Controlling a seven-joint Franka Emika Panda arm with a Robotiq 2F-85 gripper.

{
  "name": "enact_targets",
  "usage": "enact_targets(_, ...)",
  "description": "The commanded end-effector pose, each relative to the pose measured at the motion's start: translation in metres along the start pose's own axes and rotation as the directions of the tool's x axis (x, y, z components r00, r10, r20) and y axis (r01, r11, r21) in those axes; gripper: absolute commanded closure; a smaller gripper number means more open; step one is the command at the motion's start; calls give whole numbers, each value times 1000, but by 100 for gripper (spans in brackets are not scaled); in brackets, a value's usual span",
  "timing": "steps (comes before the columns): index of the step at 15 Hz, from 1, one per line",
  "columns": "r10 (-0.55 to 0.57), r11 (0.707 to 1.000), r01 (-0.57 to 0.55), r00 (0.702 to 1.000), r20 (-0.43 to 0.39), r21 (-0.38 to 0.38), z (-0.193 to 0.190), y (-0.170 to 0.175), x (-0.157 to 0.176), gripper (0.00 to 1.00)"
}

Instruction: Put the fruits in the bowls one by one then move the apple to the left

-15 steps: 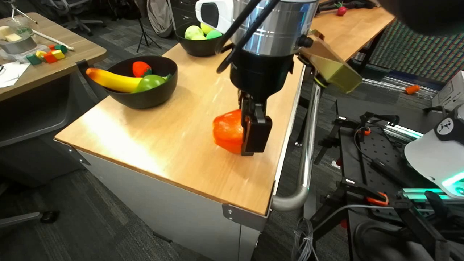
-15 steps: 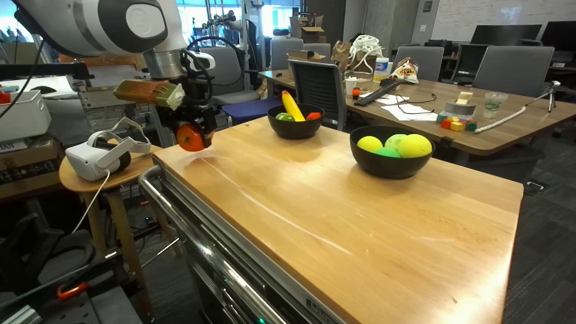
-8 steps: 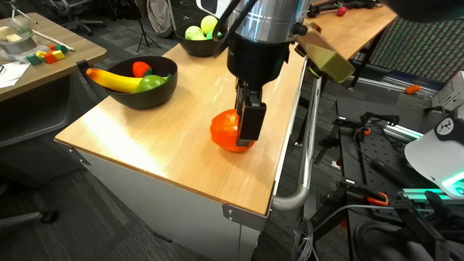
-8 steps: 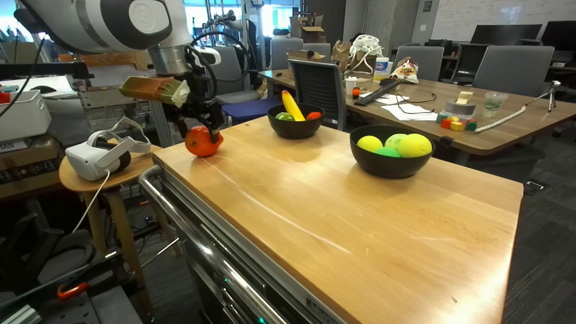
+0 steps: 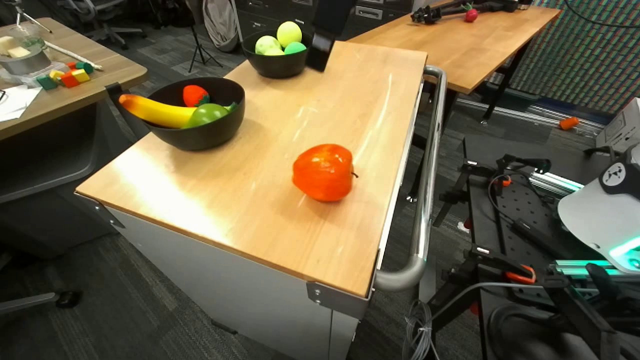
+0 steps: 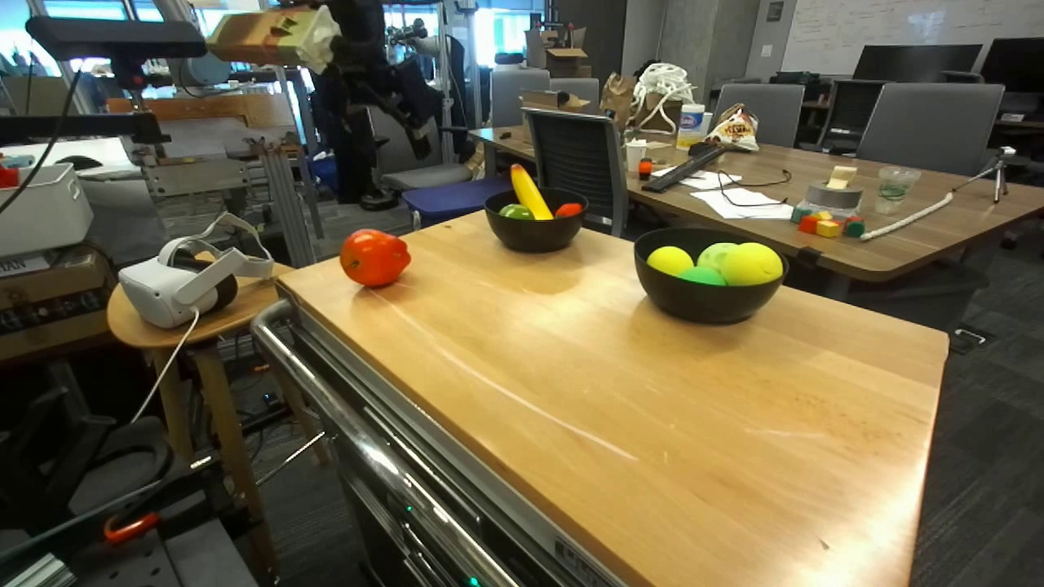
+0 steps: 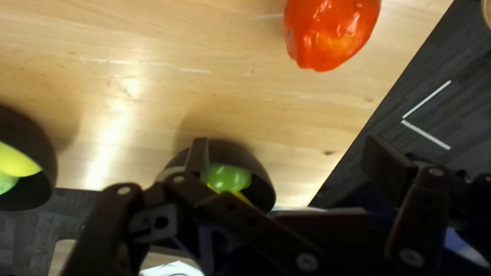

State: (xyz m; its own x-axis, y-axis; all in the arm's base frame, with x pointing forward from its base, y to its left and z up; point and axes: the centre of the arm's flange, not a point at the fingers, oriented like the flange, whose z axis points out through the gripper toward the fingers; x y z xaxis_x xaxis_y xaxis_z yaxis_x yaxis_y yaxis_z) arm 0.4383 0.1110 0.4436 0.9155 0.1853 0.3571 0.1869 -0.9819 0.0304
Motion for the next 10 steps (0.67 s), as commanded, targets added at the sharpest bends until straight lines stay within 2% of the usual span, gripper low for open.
enact_targets(1, 37, 999, -37, 999, -32, -3, -17, 12, -4, 0)
enact_targets(4, 86, 996, -87, 993, -83, -8, -45, 30, -21, 0)
enact_targets(10, 95, 995, -96, 993, -75, -9, -43, 29, -28, 0)
